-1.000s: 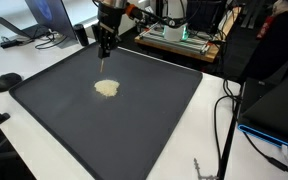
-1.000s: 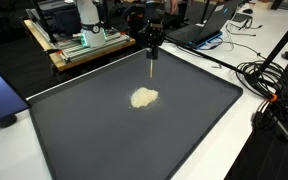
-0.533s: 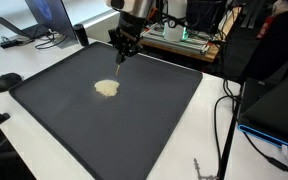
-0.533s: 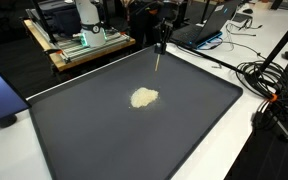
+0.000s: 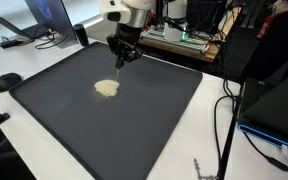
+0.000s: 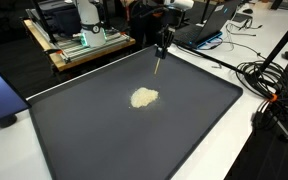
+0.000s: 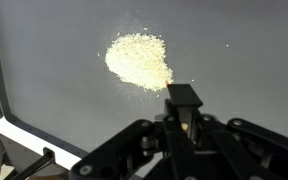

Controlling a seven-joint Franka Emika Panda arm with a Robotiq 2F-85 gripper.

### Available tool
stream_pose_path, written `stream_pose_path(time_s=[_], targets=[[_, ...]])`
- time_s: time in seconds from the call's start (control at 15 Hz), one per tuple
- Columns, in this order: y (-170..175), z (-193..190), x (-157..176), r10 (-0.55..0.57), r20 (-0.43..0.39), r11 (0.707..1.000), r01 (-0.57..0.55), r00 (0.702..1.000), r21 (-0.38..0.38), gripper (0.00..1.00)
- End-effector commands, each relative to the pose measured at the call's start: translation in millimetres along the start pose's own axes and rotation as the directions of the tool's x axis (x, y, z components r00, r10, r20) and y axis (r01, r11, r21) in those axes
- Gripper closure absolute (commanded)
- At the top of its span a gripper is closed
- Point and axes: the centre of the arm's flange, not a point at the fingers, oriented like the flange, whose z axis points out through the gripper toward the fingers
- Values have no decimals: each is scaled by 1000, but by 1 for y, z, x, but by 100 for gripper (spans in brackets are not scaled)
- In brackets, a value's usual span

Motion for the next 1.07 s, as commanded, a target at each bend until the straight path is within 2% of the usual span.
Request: stream_pose_path(time_s=[0.0, 0.4, 0.73, 1.0], targets=[[40, 19, 17, 17, 9, 996, -17, 1000, 93, 97], [99, 61, 19, 79, 5, 959, -77, 997, 274, 97], [103, 89, 27, 115, 2, 937, -110, 993, 331, 97], [100, 105, 31, 123, 25, 936, -125, 992, 328, 97]])
